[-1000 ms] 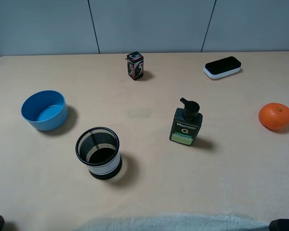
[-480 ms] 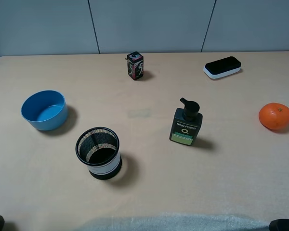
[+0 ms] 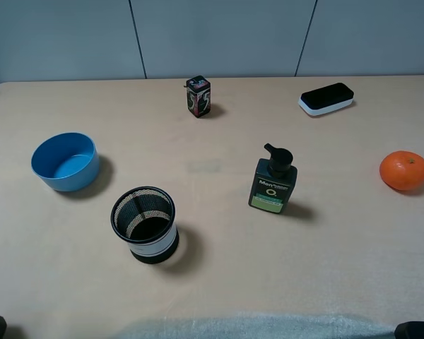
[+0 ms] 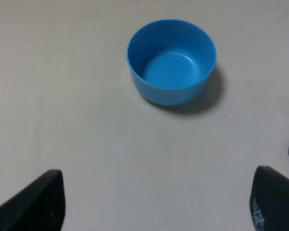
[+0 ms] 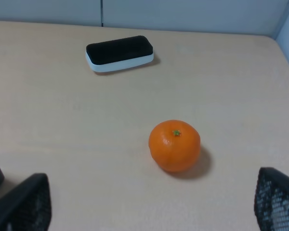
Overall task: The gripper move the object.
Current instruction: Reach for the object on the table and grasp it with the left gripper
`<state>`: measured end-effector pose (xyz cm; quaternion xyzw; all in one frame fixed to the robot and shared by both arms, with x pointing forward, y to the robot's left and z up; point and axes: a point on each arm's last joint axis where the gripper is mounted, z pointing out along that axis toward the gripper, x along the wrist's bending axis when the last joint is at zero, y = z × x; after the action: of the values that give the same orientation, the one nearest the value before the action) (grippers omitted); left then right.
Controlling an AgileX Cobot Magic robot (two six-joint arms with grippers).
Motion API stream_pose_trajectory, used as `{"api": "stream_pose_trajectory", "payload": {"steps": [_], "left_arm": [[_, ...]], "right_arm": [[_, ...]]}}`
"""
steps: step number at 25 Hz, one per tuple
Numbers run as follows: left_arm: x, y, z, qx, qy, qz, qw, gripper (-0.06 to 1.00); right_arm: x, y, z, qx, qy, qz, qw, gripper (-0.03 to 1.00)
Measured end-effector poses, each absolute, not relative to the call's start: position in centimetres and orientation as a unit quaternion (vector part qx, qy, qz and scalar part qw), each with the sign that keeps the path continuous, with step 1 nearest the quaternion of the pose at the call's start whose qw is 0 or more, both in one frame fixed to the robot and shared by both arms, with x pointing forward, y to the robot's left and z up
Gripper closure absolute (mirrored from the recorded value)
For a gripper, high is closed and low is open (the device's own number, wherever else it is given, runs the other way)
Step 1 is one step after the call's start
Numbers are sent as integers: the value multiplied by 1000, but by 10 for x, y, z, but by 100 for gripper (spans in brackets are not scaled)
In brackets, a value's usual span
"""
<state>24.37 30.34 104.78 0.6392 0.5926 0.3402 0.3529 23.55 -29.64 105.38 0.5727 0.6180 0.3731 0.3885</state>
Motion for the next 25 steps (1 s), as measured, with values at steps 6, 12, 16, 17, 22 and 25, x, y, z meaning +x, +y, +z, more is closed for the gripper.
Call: {"api": "stream_pose_trajectory", "payload": {"steps": [6,12,16,17,22,25], "left_arm": [[244,303,1048,639,593,340,353,17],[244,303,1048,640,593,339,352,17],[256,302,1047,653,605,317,327,17],[260,302,1046,658,609,308,317,17],[291,299,1043,688,634,248,251,17],[311,298,1046,696,645,221,224,17]], "right_arm": [[236,-296,1054,573,618,373,389,33],[236,-296,1054,573,618,373,389,33],[236,-296,1054,573,618,373,389,33],[236,-296,1054,573,618,373,389,33],[236,-296,1054,573,618,373,389,33],[236,-296,1054,573,618,373,389,33]]}}
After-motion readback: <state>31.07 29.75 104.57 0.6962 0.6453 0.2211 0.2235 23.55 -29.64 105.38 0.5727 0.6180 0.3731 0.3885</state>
